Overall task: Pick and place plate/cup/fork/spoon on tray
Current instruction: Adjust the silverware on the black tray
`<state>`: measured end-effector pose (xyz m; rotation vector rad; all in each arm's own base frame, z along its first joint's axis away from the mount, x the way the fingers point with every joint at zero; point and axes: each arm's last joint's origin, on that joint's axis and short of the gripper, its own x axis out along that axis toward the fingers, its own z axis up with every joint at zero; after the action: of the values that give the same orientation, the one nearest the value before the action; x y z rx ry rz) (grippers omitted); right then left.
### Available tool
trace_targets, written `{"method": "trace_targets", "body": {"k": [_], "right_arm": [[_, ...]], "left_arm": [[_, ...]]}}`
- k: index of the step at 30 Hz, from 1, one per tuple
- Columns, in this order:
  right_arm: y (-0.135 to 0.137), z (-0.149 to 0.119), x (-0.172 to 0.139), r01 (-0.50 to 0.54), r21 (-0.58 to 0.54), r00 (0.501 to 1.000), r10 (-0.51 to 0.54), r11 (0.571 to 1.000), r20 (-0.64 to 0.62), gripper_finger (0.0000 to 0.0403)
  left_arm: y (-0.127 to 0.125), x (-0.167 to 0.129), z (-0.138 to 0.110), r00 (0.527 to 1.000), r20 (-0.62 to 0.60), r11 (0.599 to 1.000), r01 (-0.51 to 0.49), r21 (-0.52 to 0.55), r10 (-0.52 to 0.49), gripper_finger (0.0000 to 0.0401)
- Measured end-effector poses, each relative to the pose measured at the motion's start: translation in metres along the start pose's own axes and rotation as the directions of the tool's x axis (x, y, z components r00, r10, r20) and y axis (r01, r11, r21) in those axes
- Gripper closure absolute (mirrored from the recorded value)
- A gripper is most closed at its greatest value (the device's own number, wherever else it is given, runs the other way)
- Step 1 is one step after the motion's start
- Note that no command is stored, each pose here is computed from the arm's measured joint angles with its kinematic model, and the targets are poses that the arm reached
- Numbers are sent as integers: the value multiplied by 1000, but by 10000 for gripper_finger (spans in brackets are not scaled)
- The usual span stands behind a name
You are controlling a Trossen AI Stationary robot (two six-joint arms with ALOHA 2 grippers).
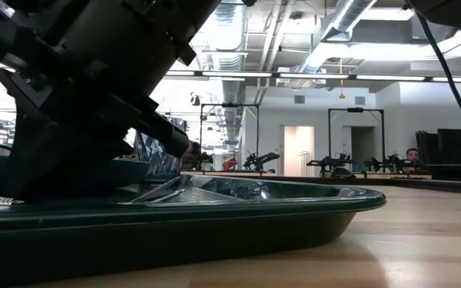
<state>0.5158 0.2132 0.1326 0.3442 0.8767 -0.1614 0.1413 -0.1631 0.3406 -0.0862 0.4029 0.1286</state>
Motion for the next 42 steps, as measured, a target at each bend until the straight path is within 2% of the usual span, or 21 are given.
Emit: {"method": "trace_targets", "body": {"k": [5, 10, 14, 16, 19, 22, 25, 29, 35, 42], "right_arm": [[2, -2, -1, -10, -12, 1000, 10, 1000, -7, 396], [3, 2, -6, 61, -33, 997, -59, 998, 57, 392], [18, 12, -23, 17, -42, 994, -12, 999, 109, 392], [29, 8, -28, -19, -51, 993, 24, 999, 112, 393], [39, -11, -33, -35, -84, 999, 37, 996, 30, 396], [49, -27, -39, -42, -56, 998, 40, 998, -39, 397], [54, -36, -43, -47, -49, 996, 43, 998, -79, 396], [57, -39, -45, -63, -28, 993, 60, 998, -101, 398], [52, -46, -46, -8, -17, 986, 5, 1000, -164, 397], [54, -54, -49, 15, -28, 980, -20, 1000, -198, 397]], "left_arm": [[0, 0, 0, 1000, -1, 1000, -1, -2, 1, 401], [0, 0, -1, 1000, -9, 1000, 1, -1, -1, 401], [3, 0, -4, 999, -43, 1000, -6, -12, 5, 401], [4, 0, -5, 999, -50, 1000, -13, -24, 12, 401], [4, 0, -7, 998, -58, 999, -19, -29, 18, 401], [0, 2, -13, 996, -79, 999, -31, -12, 30, 401], [-4, 9, -27, 994, -96, 999, -47, -7, 46, 401], [-8, 25, -59, 993, -103, 997, -63, -51, 57, 401], [-9, 51, -100, 993, -115, 991, -38, -128, 24, 401], [-11, 65, -114, 987, -157, 987, -37, -159, 12, 401]]}}
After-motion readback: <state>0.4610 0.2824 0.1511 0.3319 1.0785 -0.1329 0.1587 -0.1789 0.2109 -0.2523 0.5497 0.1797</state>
